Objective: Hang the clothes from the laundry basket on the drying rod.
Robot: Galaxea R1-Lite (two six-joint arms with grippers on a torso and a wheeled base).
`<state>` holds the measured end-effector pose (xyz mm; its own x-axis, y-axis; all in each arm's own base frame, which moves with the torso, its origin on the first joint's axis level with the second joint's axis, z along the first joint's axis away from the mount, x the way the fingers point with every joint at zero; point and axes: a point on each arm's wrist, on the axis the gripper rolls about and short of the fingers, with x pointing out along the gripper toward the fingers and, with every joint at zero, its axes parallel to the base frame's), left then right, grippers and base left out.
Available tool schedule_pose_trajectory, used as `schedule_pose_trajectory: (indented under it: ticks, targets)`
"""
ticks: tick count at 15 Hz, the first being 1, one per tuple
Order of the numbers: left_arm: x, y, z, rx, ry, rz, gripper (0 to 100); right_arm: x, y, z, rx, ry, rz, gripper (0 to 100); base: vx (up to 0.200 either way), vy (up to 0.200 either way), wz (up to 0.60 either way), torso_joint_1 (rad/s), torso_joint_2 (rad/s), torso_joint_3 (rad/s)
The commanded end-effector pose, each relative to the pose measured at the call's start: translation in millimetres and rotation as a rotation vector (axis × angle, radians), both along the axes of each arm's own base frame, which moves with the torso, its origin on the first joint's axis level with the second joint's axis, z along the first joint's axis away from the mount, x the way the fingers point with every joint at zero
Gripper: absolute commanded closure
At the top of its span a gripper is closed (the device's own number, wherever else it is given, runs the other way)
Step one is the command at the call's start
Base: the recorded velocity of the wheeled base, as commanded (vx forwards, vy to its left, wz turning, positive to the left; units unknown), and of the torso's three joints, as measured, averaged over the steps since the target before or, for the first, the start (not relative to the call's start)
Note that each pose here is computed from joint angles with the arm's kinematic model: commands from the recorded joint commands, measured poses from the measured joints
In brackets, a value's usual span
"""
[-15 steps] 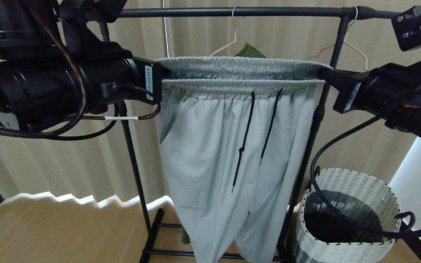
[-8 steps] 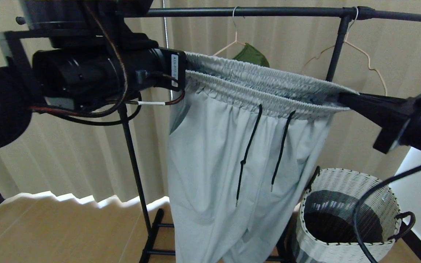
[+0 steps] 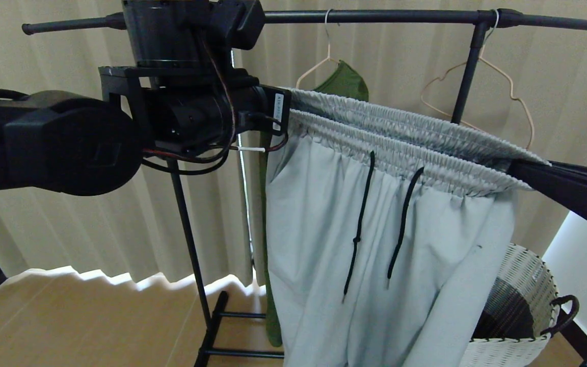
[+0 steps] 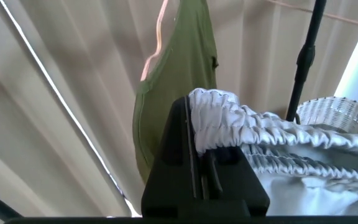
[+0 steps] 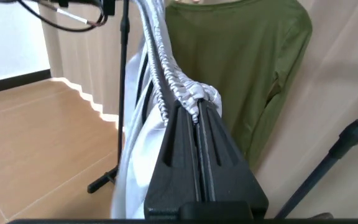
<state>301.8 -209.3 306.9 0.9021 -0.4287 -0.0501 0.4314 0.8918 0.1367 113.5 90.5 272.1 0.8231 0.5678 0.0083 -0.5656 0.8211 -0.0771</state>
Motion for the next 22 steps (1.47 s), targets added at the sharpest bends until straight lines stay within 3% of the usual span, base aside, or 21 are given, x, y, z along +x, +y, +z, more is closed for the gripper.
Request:
schedule_pose_trajectory:
  ticks: [1,6,14,18,22]
  targets:
    - [-1.5,1.3,-0.8,0.004,0.005,0.002,100,2.1,1.7,0.1,0.0,-0.001,-0.003,100,0.0,0.0,0.0,0.0,0.0,0.0]
    - [-48.7,36.5,21.3,-0.003,-0.007,0.007,100,36.8,11.8,4.7,-0.006,0.02,-0.078,100,0.0,0.0,0.0,0.0,0.0,0.0]
    - [-132.2,91.5,5.7,0.051,-0.017,-0.064,100,126.2,42.5,14.1,0.025,-0.011,-0.163,100,0.0,0.0,0.0,0.0,0.0,0.0]
    - [-160.0,94.7,0.3,0.052,-0.031,-0.164,100,151.4,56.6,13.1,0.03,-0.003,-0.163,100,0.0,0.0,0.0,0.0,0.0,0.0]
    - [-168.0,90.0,0.3,0.077,-0.056,-0.213,100,157.5,60.6,12.0,0.027,-0.003,-0.163,100,0.0,0.0,0.0,0.0,0.0,0.0]
